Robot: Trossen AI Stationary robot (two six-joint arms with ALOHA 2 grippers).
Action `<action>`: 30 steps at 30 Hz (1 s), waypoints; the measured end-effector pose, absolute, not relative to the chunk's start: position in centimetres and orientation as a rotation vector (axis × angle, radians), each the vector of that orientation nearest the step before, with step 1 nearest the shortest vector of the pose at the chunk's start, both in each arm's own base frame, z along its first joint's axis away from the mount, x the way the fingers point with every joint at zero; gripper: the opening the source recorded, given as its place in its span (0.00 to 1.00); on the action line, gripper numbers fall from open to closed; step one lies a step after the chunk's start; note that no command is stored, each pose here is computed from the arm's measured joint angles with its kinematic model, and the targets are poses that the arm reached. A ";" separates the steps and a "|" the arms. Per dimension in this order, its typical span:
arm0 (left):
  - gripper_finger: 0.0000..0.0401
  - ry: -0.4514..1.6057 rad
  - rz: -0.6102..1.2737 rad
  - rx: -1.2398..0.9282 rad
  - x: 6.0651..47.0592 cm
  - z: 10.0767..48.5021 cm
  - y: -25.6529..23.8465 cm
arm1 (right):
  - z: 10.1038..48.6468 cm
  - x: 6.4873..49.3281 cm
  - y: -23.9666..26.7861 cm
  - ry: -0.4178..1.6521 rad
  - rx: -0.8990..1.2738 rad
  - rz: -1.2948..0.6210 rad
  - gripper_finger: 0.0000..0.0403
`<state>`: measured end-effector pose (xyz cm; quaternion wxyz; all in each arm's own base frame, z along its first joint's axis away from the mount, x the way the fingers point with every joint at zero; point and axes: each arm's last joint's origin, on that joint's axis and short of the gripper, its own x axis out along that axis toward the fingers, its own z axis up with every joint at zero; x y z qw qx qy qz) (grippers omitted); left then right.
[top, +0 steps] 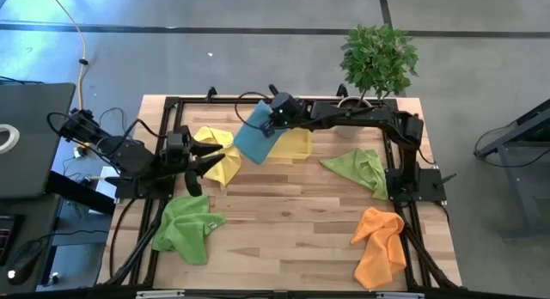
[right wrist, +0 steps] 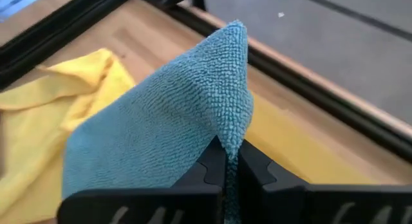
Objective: Fold microfiber towels
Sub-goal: Put the folded blue microfiber cloth into the yellow bin
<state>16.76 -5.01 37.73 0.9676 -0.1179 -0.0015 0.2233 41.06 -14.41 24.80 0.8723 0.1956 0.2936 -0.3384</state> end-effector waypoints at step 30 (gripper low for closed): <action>0.29 -0.080 0.572 -0.030 12.2 40.1 -1.9 | 22.5 38.7 -12.2 0.734 0.736 -1.102 0.00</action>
